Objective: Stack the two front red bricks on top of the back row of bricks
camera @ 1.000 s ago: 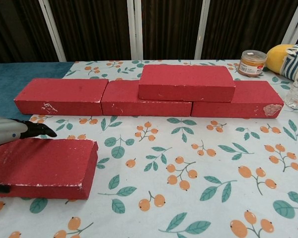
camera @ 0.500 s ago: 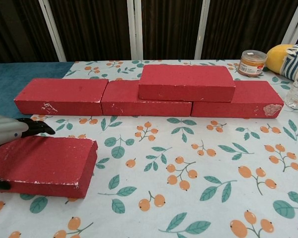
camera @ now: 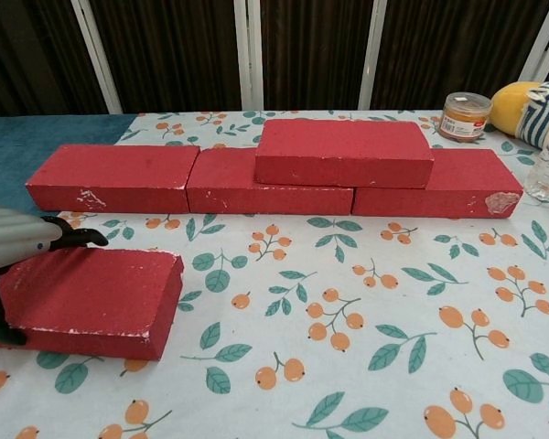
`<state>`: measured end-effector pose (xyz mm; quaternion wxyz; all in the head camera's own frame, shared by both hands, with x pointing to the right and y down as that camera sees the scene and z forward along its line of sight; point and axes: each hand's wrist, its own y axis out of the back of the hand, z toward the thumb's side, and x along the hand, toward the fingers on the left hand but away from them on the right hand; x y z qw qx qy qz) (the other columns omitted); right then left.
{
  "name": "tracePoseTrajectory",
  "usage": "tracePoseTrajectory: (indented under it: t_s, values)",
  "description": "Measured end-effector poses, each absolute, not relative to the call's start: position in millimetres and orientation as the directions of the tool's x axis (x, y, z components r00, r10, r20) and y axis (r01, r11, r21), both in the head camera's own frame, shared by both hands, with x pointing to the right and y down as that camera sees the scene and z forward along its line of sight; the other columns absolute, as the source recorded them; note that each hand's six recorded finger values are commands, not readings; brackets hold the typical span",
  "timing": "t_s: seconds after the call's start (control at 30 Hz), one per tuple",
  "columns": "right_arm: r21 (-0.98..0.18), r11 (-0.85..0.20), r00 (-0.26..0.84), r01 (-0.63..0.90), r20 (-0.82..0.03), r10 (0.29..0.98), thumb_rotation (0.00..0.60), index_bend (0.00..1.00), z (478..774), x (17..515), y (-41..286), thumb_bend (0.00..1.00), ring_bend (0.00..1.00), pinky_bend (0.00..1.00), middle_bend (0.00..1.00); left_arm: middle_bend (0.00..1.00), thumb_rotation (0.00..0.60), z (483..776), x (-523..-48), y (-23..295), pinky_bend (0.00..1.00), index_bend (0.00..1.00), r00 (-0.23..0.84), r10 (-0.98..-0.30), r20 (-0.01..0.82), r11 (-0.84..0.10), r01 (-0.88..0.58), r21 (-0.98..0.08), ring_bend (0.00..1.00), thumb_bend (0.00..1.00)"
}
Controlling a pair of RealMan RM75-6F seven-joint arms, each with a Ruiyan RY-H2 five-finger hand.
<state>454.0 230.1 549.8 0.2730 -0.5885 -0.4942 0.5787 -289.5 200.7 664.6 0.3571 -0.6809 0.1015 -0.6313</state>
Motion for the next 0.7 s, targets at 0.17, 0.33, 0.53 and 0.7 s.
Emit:
tracePoseTrajectory:
  t_s: [0.17, 0.33, 0.53, 0.7]
  values:
    - [-0.894, -0.359, -0.158, 0.268, -0.408, 0.899, 0.600, 0.00, 550, 453, 230, 0.11, 0.00, 0.00, 0.00, 0.36, 0.600, 660, -291, 193, 0.20, 0.32, 0.182, -0.610, 0.771, -0.715, 0.294, -0.634, 0.15, 0.00]
    - [-0.892, -0.366, -0.158, 0.264, -0.415, 0.896, 0.600, 0.00, 552, 453, 230, 0.11, 0.00, 0.00, 0.00, 0.42, 0.600, 657, -290, 181, 0.27, 0.37, 0.182, -0.621, 0.762, -0.706, 0.292, -0.645, 0.26, 0.00]
    - [-0.893, -0.368, -0.172, 0.261, -0.418, 0.892, 0.600, 0.00, 554, 455, 229, 0.11, 0.00, 0.00, 0.00, 0.42, 0.600, 649, -282, 156, 0.31, 0.34, 0.193, -0.646, 0.738, -0.686, 0.276, -0.673, 0.31, 0.00]
    - [-0.890, -0.379, -0.181, 0.252, -0.429, 0.885, 0.600, 0.00, 558, 456, 228, 0.11, 0.00, 0.00, 0.00, 0.42, 0.600, 635, -272, 124, 0.31, 0.33, 0.194, -0.651, 0.734, -0.687, 0.262, -0.678, 0.31, 0.00]
